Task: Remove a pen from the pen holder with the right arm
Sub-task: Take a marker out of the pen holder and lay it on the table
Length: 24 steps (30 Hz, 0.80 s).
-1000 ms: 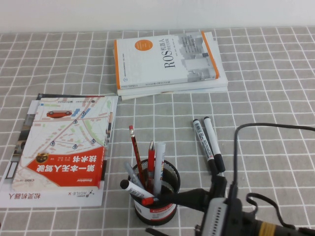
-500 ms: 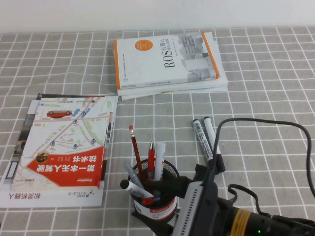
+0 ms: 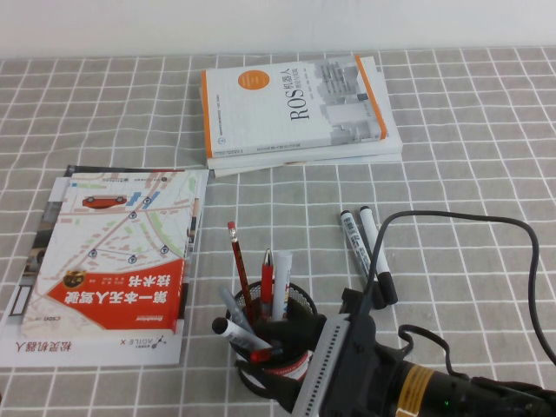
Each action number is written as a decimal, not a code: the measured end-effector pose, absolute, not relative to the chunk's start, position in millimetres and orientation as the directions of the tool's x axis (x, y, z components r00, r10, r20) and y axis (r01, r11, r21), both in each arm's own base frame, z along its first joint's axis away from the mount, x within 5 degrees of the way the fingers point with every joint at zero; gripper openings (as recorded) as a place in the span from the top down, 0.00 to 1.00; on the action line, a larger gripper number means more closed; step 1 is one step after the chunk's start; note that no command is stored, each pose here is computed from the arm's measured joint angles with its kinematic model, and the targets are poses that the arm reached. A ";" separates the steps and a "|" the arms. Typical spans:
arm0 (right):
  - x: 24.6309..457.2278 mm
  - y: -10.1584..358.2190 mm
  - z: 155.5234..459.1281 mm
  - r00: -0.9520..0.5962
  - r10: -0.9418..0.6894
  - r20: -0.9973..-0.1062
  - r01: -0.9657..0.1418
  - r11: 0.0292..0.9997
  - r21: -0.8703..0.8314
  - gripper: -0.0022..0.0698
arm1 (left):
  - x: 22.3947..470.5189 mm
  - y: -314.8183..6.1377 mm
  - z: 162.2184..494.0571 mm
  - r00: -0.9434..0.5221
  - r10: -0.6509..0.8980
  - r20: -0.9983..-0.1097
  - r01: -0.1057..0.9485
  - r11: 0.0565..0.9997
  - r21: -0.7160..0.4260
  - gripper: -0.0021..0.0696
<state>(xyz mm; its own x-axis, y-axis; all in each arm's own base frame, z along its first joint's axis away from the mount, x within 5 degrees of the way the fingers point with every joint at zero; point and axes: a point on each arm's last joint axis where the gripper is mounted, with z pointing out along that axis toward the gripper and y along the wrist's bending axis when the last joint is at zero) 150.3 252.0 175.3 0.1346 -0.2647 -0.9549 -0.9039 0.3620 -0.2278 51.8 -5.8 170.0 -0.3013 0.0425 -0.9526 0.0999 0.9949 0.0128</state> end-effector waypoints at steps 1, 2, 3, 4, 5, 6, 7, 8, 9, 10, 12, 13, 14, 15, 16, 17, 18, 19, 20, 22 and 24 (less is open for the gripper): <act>150.4 251.9 175.2 0.133 -0.266 -0.955 -0.904 0.363 -0.227 0.60 | 51.8 -5.8 170.0 -0.301 0.043 -0.953 0.100 0.995 0.013 0.98; 150.4 251.9 175.2 0.132 -0.266 -0.955 -0.904 0.364 -0.227 0.61 | 51.8 -5.8 170.0 -0.301 0.043 -0.953 0.100 0.995 0.013 0.98; 150.4 251.9 175.2 0.132 -0.266 -0.955 -0.904 0.364 -0.227 0.62 | 51.8 -5.8 170.0 -0.301 0.043 -0.953 0.100 0.995 0.013 0.98; 150.4 251.9 175.2 0.132 -0.266 -0.955 -0.904 0.364 -0.227 0.64 | 51.8 -5.8 170.0 -0.301 0.043 -0.953 0.100 0.995 0.013 0.98; 150.4 251.9 175.2 0.132 -0.266 -0.955 -0.904 0.364 -0.227 0.65 | 51.8 -5.8 170.0 -0.301 0.043 -0.953 0.100 0.995 0.013 0.98; 150.4 251.9 175.2 0.132 -0.266 -0.955 -0.904 0.364 -0.227 0.66 | 51.8 -5.8 170.0 -0.301 0.043 -0.953 0.100 0.995 0.013 0.98; 150.4 251.9 175.2 0.132 -0.266 -0.955 -0.904 0.364 -0.227 0.67 | 51.8 -5.8 170.0 -0.301 0.043 -0.953 0.100 0.995 0.013 0.98; 150.4 251.9 175.2 0.132 -0.266 -0.955 -0.904 0.364 -0.227 0.68 | 51.8 -5.8 170.0 -0.301 0.043 -0.953 0.100 0.995 0.013 0.98; 150.4 251.9 175.2 0.132 -0.266 -0.955 -0.904 0.364 -0.227 0.70 | 51.8 -5.8 170.0 -0.301 0.043 -0.953 0.100 0.995 0.013 0.98; 150.4 251.9 175.2 0.132 -0.266 -0.955 -0.904 0.364 -0.227 0.71 | 51.8 -5.8 170.0 -0.301 0.043 -0.953 0.100 0.995 0.013 0.98; 150.7 251.7 175.0 0.129 -0.267 -0.955 -0.903 0.368 -0.224 0.73 | 51.8 -5.8 170.0 -0.301 0.043 -0.953 0.100 0.995 0.013 0.98; 150.9 251.6 174.9 0.126 -0.269 -0.955 -0.902 0.370 -0.223 0.75 | 51.8 -5.8 170.0 -0.301 0.043 -0.953 0.100 0.995 0.013 0.98; 151.2 251.4 174.7 0.122 -0.270 -0.955 -0.901 0.373 -0.221 0.76 | 51.8 -5.8 170.0 -0.301 0.043 -0.953 0.100 0.995 0.013 0.98; 151.2 251.4 174.7 0.122 -0.270 -0.955 -0.901 0.373 -0.221 0.78 | 51.8 -5.8 170.0 -0.301 0.043 -0.953 0.100 0.995 0.013 0.98; 151.2 251.4 174.7 0.122 -0.270 -0.955 -0.901 0.373 -0.221 0.80 | 51.8 -5.8 170.0 -0.301 0.043 -0.953 0.100 0.995 0.013 0.98; 151.4 251.4 174.9 0.123 -0.268 -0.955 -0.900 0.376 -0.221 0.82 | 51.8 -5.8 170.0 -0.301 0.043 -0.953 0.100 0.995 0.013 0.98; 152.0 251.8 175.9 0.127 -0.263 -0.956 -0.898 0.380 -0.224 0.84 | 51.8 -5.8 170.0 -0.301 0.043 -0.953 0.100 0.995 0.013 0.98; 152.8 252.0 176.9 0.128 -0.258 -0.958 -0.894 0.387 -0.224 0.86 | 51.8 -5.8 170.0 -0.301 0.043 -0.953 0.100 0.995 0.013 0.98; 153.1 252.0 177.2 0.127 -0.254 -0.959 -0.894 0.390 -0.222 0.88 | 51.8 -5.8 170.0 -0.301 0.043 -0.953 0.100 0.995 0.013 0.98; 153.6 252.6 179.0 0.131 -0.246 -0.960 -0.892 0.393 -0.222 0.91 | 51.8 -5.8 170.0 -0.301 0.043 -0.953 0.100 0.995 0.013 0.98; 153.3 252.1 181.3 0.133 -0.243 -0.961 -0.891 0.394 -0.224 0.91 | 51.8 -5.8 170.0 -0.301 0.043 -0.953 0.100 0.995 0.013 0.98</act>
<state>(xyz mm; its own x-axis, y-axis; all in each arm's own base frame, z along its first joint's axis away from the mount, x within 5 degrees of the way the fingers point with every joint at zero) 153.3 252.1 181.3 0.1334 -0.2431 -0.9608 -0.8913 0.3945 -0.2236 51.8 -5.8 170.0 -0.3013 0.0425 -0.9526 0.0999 0.9949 0.0128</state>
